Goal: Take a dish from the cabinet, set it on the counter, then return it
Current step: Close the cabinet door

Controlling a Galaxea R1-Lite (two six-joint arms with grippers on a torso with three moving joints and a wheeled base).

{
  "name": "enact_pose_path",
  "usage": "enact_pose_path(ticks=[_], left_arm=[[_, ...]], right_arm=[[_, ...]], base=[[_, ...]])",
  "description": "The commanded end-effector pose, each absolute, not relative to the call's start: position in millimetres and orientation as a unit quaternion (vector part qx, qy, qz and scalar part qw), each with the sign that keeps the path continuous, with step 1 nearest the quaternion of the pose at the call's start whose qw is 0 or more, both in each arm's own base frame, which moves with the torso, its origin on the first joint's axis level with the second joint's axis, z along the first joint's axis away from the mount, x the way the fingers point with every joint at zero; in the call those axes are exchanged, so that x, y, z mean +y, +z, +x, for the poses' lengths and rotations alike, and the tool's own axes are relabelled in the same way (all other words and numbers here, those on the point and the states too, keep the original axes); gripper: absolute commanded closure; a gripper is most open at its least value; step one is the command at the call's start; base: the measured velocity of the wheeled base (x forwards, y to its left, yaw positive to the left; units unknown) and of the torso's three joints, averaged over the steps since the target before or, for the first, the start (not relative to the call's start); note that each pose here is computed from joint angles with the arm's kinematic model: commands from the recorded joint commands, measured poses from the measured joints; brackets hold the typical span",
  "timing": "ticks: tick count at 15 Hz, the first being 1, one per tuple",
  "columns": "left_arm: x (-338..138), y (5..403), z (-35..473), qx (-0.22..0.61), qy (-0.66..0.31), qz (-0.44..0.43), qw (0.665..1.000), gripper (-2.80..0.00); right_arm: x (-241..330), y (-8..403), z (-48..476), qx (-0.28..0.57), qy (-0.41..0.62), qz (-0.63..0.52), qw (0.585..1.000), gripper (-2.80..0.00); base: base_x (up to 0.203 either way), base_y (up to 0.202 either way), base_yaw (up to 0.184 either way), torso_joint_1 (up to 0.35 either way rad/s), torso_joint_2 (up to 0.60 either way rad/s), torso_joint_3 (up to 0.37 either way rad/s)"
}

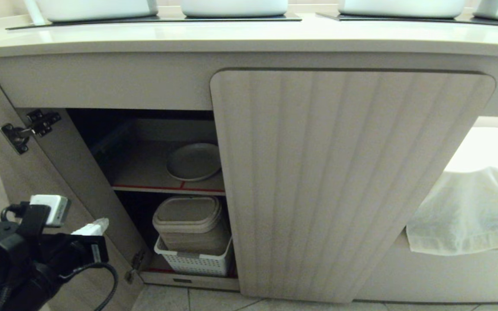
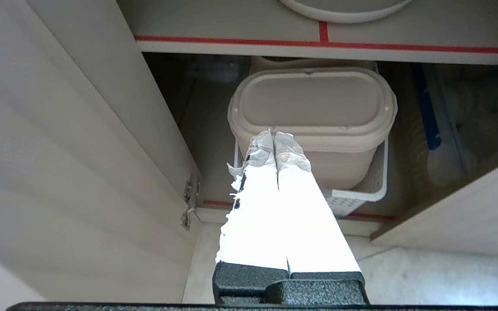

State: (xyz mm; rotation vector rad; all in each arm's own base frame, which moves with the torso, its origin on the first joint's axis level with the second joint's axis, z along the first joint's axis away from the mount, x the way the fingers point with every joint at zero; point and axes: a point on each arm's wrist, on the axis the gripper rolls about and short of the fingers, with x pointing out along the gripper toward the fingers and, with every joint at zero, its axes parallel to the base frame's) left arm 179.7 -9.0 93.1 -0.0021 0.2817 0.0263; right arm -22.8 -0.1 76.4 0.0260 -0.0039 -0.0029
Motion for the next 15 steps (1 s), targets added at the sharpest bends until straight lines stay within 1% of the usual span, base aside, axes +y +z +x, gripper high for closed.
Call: enact_pose_path(ticks=[1, 2, 5, 8, 12, 15], left_arm=[[-4.8, 96.0, 173.8, 0.144, 0.020, -0.003, 0.989, 0.00], [-2.9, 95.4, 170.4, 0.155, 0.024, -0.003, 0.988, 0.00], [3.9, 101.2, 163.8, 0.145, 0.038, -0.008, 0.989, 0.00], [5.8, 104.1, 151.5, 0.156, 0.044, -0.009, 0.987, 0.00], [4.6, 112.6, 117.3, 0.159, 0.043, -0.008, 0.986, 0.00], [5.9, 109.6, 91.2, 0.181, 0.053, -0.009, 0.982, 0.00]], right_arm=[[-0.1, 76.4, -22.8, -0.002, -0.002, 0.013, 1.000, 0.00], [-0.1, 76.4, -22.8, -0.002, -0.002, 0.013, 1.000, 0.00], [-0.1, 76.4, -22.8, -0.002, -0.002, 0.013, 1.000, 0.00], [-0.1, 76.4, -22.8, -0.002, -0.002, 0.013, 1.000, 0.00], [-0.1, 76.4, -22.8, -0.002, -0.002, 0.013, 1.000, 0.00], [-0.1, 76.4, -22.8, -0.002, -0.002, 0.013, 1.000, 0.00]], base=[[0.000, 0.000, 0.000, 0.000, 0.00, 0.000], [0.000, 0.000, 0.000, 0.000, 0.00, 0.000], [0.000, 0.000, 0.000, 0.000, 0.00, 0.000], [0.000, 0.000, 0.000, 0.000, 0.00, 0.000], [0.000, 0.000, 0.000, 0.000, 0.00, 0.000], [0.000, 0.000, 0.000, 0.000, 0.00, 0.000]])
